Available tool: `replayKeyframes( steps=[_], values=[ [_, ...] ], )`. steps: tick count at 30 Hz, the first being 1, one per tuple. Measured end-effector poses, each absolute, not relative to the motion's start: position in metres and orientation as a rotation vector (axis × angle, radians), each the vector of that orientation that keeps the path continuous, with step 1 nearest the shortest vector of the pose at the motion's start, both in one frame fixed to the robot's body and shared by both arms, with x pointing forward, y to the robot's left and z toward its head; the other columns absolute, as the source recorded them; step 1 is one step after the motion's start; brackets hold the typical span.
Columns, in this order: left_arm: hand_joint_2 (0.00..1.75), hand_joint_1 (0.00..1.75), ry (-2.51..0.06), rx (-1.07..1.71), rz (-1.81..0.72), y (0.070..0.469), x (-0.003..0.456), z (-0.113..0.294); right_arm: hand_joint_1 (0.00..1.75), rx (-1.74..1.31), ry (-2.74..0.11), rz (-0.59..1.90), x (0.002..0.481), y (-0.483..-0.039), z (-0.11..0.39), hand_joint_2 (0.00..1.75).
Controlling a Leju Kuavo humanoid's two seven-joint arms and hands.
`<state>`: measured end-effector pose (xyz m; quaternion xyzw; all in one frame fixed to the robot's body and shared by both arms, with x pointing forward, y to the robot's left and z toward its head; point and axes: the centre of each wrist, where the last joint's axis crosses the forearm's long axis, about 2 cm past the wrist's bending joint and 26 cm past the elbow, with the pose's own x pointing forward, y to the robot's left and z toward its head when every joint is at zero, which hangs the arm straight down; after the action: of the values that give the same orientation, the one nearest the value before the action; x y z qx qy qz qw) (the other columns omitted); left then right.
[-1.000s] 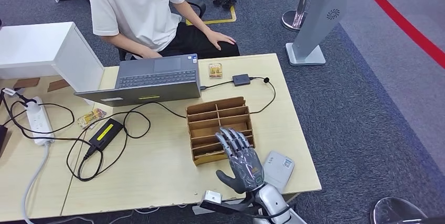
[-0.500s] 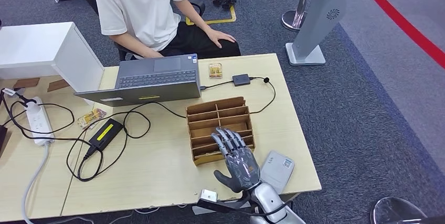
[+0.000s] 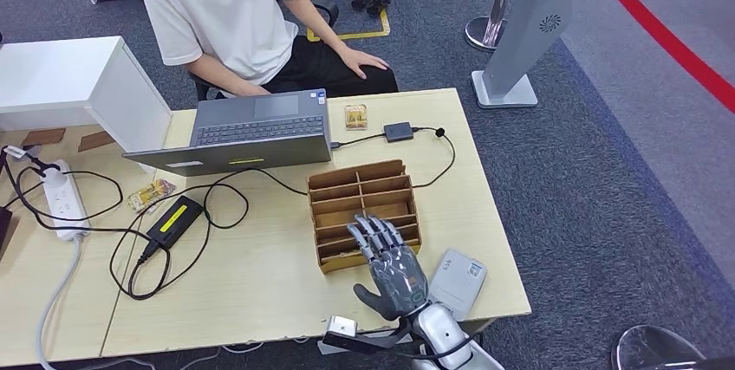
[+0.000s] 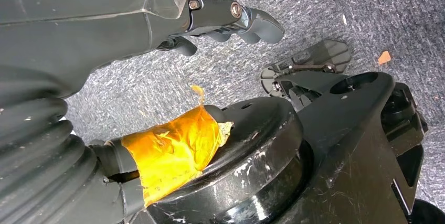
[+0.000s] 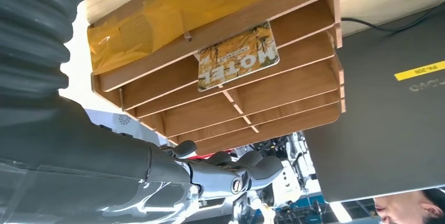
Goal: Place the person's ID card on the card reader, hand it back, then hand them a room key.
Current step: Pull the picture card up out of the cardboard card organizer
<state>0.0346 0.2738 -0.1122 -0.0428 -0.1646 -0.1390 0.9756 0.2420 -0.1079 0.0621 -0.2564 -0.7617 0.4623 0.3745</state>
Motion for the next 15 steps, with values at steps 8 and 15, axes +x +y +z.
replayKeyframes(
  steps=[8, 15],
  values=[
    [1.75, 0.0, -0.332, -0.088, -0.284, 0.2739, 0.0348, -0.1122, 0.0, -0.667, -1.961, 1.19, 0.2482, -0.1043, 0.0673, 1.75],
    [1.75, 0.0, -0.331, -0.088, -0.287, 0.274, 0.0348, -0.1122, 0.0, -0.668, -1.969, 1.196, 0.2496, -0.1027, 0.069, 1.75]
  ],
)
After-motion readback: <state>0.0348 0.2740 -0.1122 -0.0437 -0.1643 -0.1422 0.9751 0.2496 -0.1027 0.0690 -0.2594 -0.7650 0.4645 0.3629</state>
